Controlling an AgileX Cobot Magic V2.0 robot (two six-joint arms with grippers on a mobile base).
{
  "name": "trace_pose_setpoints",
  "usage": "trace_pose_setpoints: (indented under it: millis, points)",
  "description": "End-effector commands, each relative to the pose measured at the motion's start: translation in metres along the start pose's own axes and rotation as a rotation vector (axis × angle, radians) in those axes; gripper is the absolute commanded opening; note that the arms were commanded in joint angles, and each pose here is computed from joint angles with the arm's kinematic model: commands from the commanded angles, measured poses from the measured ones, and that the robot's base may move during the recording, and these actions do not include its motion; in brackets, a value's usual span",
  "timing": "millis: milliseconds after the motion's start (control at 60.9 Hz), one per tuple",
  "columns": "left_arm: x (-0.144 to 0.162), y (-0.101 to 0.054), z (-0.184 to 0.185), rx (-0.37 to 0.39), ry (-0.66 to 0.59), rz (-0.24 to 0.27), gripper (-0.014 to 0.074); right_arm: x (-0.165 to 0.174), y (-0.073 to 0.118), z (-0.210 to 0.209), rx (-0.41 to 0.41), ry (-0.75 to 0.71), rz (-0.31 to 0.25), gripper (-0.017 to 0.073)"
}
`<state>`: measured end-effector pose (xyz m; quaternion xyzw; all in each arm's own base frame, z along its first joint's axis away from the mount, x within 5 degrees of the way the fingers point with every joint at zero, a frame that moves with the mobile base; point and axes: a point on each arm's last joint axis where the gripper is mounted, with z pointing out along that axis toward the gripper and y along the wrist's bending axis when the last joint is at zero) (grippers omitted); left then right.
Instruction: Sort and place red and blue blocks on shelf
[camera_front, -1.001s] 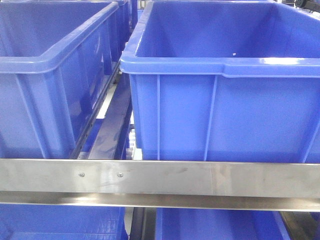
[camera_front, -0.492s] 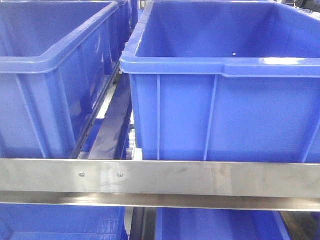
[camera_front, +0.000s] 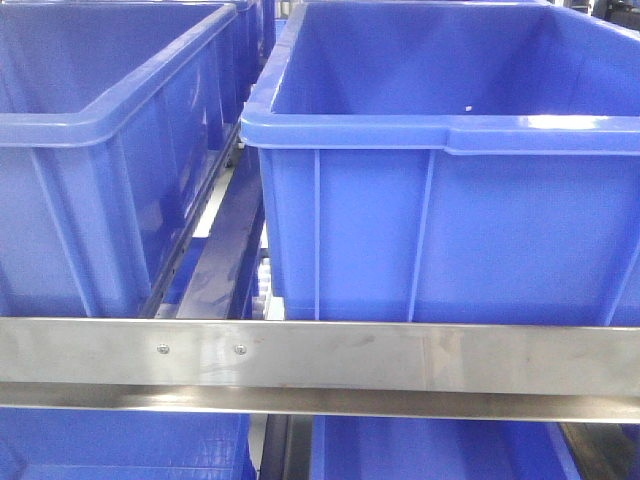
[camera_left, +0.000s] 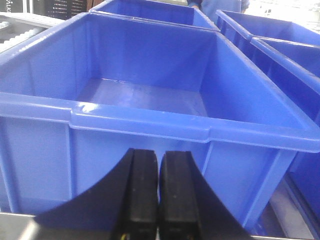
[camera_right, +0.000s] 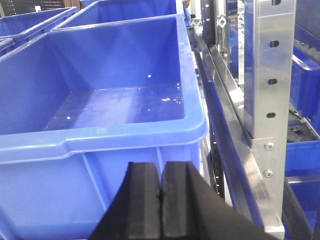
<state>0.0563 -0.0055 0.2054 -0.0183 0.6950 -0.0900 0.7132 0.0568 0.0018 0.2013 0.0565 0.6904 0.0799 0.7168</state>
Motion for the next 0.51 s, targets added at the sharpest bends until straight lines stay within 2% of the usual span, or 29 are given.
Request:
trace_pose_setpoints:
  millis: [0, 492]
  points:
    - [-0.0022, -0.0009, -0.0011, 0.021, -0.085, -0.006, 0.0122, -0.0167, 0.0024, -0.0031, -0.014, -0.133, -0.009, 0.0048]
    - [-0.0022, -0.0009, -0.0011, 0.021, -0.085, -0.006, 0.0122, -0.0167, 0.0024, -0.0031, -0.014, -0.133, -0.009, 0.0048]
